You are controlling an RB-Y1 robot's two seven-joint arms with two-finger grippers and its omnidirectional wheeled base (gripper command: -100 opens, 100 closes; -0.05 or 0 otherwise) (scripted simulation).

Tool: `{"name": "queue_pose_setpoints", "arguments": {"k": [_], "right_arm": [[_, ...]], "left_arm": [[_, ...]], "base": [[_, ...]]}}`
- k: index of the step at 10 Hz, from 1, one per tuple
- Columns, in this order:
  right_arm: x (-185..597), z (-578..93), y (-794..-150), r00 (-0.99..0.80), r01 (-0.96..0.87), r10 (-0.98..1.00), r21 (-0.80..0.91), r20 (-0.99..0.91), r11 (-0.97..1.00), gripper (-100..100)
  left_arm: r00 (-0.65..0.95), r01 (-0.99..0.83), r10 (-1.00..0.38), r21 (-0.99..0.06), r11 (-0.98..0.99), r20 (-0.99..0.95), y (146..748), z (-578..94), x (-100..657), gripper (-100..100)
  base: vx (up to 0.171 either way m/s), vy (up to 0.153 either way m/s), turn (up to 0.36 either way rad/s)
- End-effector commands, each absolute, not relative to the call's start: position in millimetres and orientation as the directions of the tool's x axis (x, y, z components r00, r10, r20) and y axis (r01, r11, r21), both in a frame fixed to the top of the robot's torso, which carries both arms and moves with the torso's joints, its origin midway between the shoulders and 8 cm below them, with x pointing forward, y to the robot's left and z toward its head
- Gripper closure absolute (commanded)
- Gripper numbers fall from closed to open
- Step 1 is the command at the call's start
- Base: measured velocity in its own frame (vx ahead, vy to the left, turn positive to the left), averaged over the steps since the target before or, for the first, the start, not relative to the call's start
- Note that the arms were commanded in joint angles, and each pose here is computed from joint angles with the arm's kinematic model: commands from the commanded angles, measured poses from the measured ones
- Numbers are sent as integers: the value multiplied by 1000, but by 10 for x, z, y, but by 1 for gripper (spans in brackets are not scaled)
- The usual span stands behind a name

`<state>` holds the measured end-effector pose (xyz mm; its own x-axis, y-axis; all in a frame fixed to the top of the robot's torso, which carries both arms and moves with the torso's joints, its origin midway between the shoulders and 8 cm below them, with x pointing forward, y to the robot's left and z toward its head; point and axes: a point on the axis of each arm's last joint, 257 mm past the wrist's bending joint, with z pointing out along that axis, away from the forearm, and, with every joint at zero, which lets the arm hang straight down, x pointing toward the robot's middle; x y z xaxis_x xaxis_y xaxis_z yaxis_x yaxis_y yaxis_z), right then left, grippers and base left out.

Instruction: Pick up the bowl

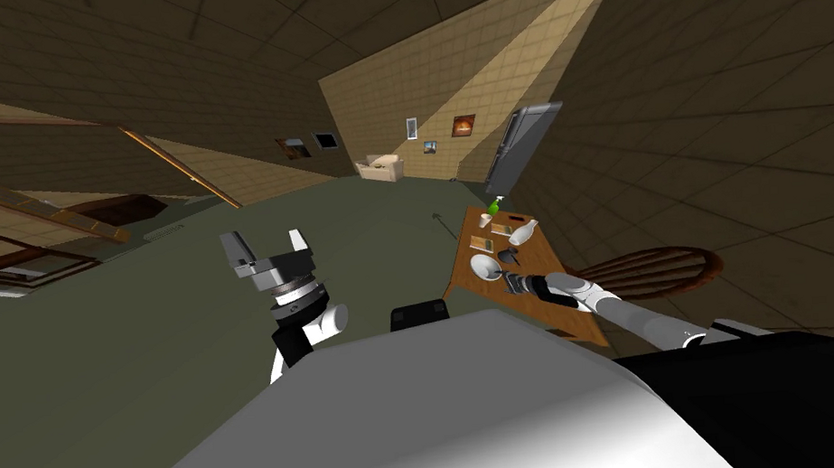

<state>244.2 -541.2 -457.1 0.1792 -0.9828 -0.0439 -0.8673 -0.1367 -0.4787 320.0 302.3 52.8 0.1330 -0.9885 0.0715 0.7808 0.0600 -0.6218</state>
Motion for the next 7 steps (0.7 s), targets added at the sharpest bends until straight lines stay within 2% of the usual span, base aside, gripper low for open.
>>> {"name": "queue_pose_setpoints", "arguments": {"k": [1,5,6,7], "right_arm": [[2333,-4577,-5622,217,-875,-976,-440,12,-200,-100],[2201,-4576,-5786,254,-882,-966,-396,55,-255,-100],[2194,-4579,-5791,257,-882,-965,-394,58,-259,0],[2131,-4606,-5773,268,-878,-961,-395,64,-271,-100]], "left_arm": [[133,781,-989,-622,60,72,3023,528,3200,0],[133,781,-989,-622,60,72,3023,528,3199,0],[133,781,-989,-622,60,72,3023,528,3199,0],[133,781,-989,-622,60,72,3023,528,3200,0]], "base": [[49,29,57],[68,28,46],[8,3,-1],[6,-6,121]]}}
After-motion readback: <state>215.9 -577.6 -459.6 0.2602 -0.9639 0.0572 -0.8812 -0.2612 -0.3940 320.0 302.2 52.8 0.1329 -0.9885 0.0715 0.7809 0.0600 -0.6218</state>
